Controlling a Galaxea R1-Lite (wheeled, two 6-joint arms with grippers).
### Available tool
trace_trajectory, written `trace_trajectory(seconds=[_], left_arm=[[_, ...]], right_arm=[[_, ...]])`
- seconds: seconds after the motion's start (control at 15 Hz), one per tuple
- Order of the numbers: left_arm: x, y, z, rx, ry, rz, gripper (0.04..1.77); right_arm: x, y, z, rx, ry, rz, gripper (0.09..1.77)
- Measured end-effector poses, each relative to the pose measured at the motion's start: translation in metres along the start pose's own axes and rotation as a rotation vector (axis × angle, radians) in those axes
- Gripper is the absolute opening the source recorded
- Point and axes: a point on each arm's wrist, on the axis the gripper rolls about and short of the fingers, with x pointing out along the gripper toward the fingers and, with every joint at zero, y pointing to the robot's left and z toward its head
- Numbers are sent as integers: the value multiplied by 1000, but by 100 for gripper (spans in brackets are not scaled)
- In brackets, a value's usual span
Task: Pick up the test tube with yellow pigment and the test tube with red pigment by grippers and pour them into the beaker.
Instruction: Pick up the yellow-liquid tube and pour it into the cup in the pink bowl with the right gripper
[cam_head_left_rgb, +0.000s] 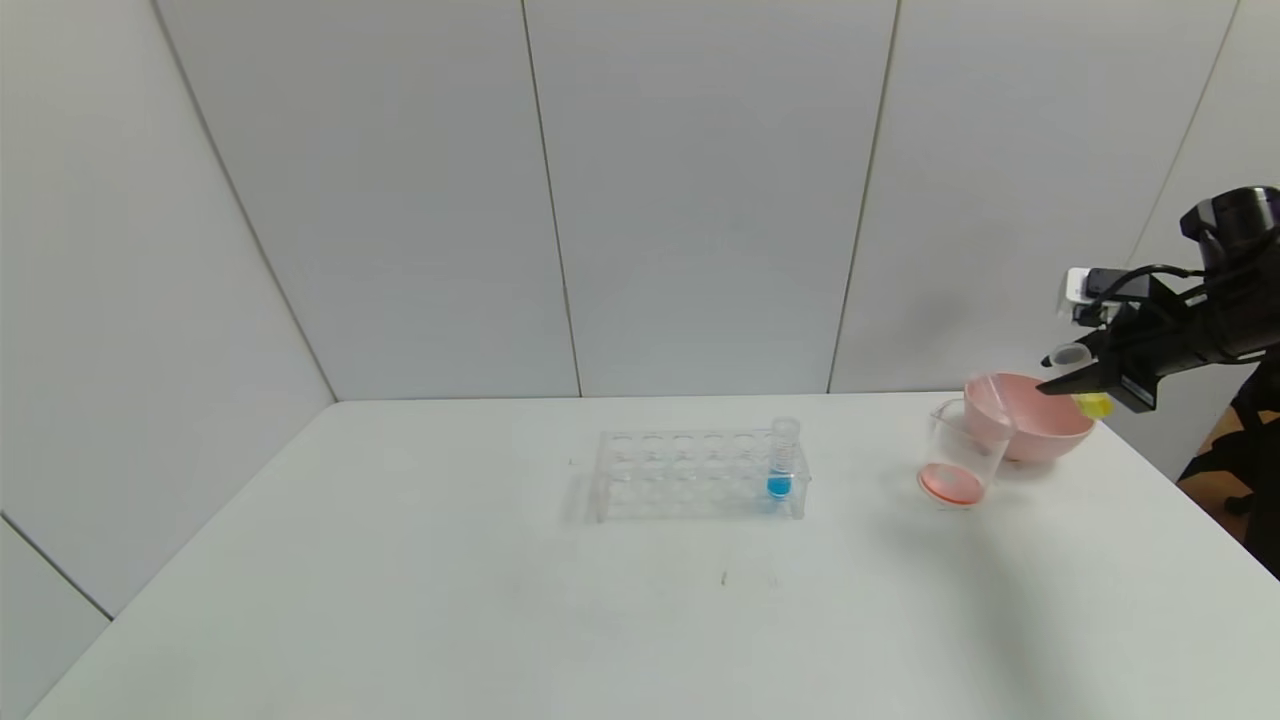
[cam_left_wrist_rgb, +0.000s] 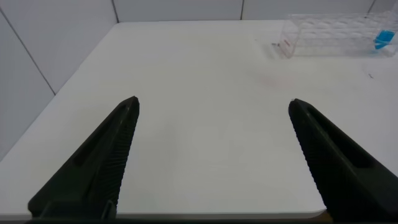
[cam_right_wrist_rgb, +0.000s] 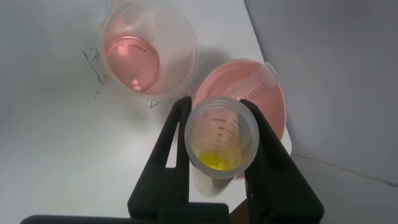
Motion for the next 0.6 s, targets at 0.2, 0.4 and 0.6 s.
trace_trajectory(seconds=[0.2, 0.4, 0.6], left_arm=[[0, 0, 0, 0, 0, 0, 172], [0, 0, 0, 0, 0, 0, 172], [0, 0, 0, 0, 0, 0, 172]], right_arm=[[5, 2, 7, -40, 16, 0, 56], [7, 3, 12, -67, 40, -5, 56], [8, 4, 13, -86, 48, 0, 56]])
